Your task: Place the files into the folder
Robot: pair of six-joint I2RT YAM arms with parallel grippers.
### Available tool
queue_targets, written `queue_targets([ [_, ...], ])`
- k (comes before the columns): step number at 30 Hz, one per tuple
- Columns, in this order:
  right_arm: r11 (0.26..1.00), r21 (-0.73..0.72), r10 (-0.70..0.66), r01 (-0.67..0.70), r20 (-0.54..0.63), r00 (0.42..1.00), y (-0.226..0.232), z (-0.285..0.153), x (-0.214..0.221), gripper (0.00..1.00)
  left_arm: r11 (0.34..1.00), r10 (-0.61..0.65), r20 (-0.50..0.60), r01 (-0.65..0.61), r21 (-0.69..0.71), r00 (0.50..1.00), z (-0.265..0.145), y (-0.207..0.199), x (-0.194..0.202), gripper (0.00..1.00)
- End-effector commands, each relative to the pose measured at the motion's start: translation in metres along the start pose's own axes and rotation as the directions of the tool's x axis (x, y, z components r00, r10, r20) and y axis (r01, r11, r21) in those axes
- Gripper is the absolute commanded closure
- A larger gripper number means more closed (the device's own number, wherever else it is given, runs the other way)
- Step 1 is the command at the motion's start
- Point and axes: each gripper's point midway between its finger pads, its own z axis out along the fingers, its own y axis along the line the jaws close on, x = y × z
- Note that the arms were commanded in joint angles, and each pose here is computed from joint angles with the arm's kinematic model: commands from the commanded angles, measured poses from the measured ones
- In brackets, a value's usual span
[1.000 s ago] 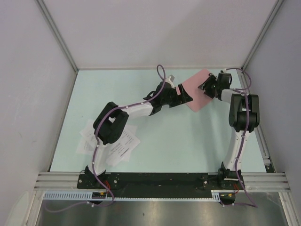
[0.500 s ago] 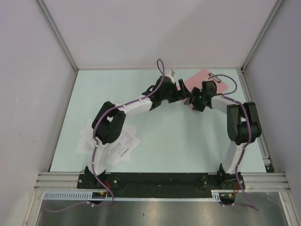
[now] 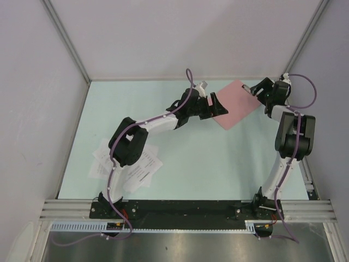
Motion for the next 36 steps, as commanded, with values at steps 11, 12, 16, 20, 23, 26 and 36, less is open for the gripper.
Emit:
queue_targets([
  [11, 0.996, -0.007, 0.087, -0.087, 0.164, 0.983, -0.034, 0.106, -0.06, 0.2, 0.99, 0.041, -0.041, -0.035, 0.134, 0.998, -0.013, -0.039, 0.036, 0.1],
  [12, 0.996, -0.001, 0.092, -0.093, 0.151, 0.984, -0.037, 0.11, -0.058, 0.2, 0.99, 0.042, -0.04, -0.037, 0.137, 0.998, -0.014, -0.041, 0.036, 0.1],
  [16, 0.993, -0.022, 0.117, -0.116, 0.057, 0.991, -0.037, 0.132, -0.044, 0.21, 0.991, 0.038, -0.046, -0.032, 0.133, 0.998, -0.018, -0.041, 0.04, 0.1],
  [20, 0.983, -0.003, 0.182, -0.183, -0.089, 0.979, -0.041, 0.148, -0.011, 0.23, 0.992, 0.033, -0.043, -0.027, 0.125, 0.999, -0.023, -0.044, 0.037, 0.1],
  [23, 0.984, -0.02, 0.169, -0.176, -0.2, 0.965, -0.028, 0.147, 0.012, 0.24, 0.992, 0.033, -0.038, -0.028, 0.119, 0.999, -0.03, -0.05, 0.033, 0.1],
  [26, 0.987, -0.044, 0.137, -0.155, -0.278, 0.951, -0.008, 0.137, 0.028, 0.25, 0.997, 0.03, -0.039, -0.027, 0.07, 0.999, -0.037, -0.045, 0.03, 0.1],
  [36, 1.0, 0.005, 0.017, -0.018, -0.567, 0.824, 0.009, 0.023, 0.138, 0.27, 0.979, 0.04, -0.081, -0.056, -0.195, 0.996, -0.045, 0.041, -0.016, 0.1],
])
